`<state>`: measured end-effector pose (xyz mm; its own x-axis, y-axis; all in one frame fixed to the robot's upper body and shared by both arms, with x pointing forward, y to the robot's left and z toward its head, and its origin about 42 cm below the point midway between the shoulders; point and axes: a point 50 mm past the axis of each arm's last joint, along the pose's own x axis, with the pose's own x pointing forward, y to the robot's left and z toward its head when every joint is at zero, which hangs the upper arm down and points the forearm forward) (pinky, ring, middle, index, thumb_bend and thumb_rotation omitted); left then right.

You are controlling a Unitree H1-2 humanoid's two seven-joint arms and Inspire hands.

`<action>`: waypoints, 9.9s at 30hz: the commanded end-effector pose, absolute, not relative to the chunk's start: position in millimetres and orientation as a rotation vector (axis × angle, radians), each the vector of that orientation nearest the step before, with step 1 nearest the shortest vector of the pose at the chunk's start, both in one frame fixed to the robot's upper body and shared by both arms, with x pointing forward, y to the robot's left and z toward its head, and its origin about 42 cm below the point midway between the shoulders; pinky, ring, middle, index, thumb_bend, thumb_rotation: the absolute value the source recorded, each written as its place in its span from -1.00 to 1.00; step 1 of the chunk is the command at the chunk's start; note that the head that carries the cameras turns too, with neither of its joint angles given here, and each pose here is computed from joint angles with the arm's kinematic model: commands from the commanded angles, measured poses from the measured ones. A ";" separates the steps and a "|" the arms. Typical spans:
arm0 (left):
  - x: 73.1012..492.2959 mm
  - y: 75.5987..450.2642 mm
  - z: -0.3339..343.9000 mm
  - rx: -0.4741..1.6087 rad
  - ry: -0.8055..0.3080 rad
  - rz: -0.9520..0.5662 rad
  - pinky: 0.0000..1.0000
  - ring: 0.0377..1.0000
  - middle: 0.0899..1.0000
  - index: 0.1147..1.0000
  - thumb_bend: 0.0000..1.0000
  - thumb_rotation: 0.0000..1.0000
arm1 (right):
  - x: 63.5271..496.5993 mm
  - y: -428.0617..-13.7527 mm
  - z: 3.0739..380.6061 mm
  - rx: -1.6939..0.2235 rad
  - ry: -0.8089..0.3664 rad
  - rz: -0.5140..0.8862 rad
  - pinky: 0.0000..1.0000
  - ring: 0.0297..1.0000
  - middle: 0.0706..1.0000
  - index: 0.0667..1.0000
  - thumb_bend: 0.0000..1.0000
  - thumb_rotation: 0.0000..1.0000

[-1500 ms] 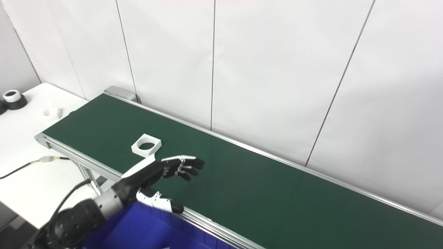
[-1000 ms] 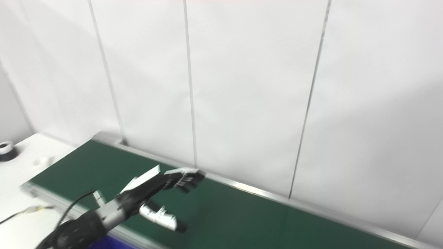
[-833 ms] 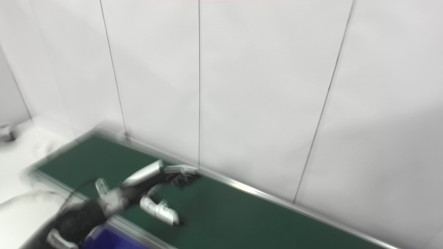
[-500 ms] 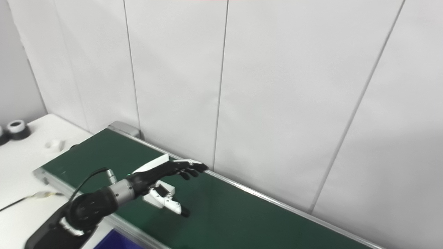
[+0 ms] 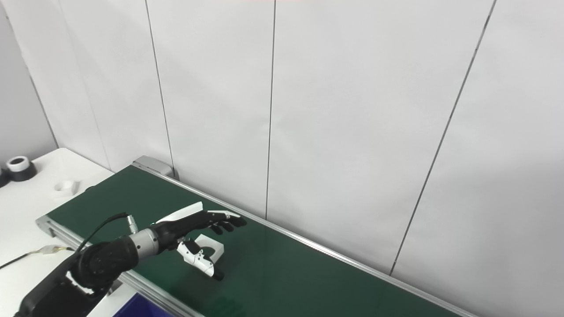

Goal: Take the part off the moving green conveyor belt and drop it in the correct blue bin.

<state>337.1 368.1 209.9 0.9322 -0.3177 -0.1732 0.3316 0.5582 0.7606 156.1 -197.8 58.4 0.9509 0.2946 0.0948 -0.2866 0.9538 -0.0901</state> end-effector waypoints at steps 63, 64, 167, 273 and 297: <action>410.2 302.9 167.8 1.333 -0.030 -0.438 0.49 0.58 0.64 0.68 0.83 -0.64 | 154.8 -187.1 71.6 -0.037 -0.168 0.295 0.27 0.42 0.52 0.71 0.04 0.18; 410.4 301.3 165.6 1.333 -0.031 -0.441 0.47 0.55 0.61 0.67 0.84 -0.66 | 154.5 -186.9 71.9 -0.038 -0.169 0.295 0.28 0.42 0.52 0.71 0.03 0.18; 285.9 319.2 251.8 1.009 -0.416 -0.288 -0.19 -0.17 -0.12 -0.10 -0.04 -1.00 | 152.5 -182.3 95.5 -0.046 -0.206 0.292 0.29 0.42 0.52 0.71 0.11 0.17; 185.8 337.6 75.5 0.970 0.295 -0.299 0.61 0.83 0.94 0.94 0.84 -1.00 | 153.8 -189.2 122.5 -0.051 -0.228 0.266 0.26 0.40 0.50 0.69 0.18 0.21; 180.3 270.6 169.2 0.322 -0.230 -0.312 0.41 0.54 0.63 0.72 0.54 0.61 | 148.6 -178.6 113.8 -0.043 -0.205 0.275 0.29 0.41 0.51 0.69 0.15 0.11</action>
<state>178.3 276.0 156.2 0.9467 -0.3013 0.1135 0.2404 0.8959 0.3735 148.9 -183.5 104.7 0.9512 0.2811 0.1272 -0.2738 0.9591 -0.0720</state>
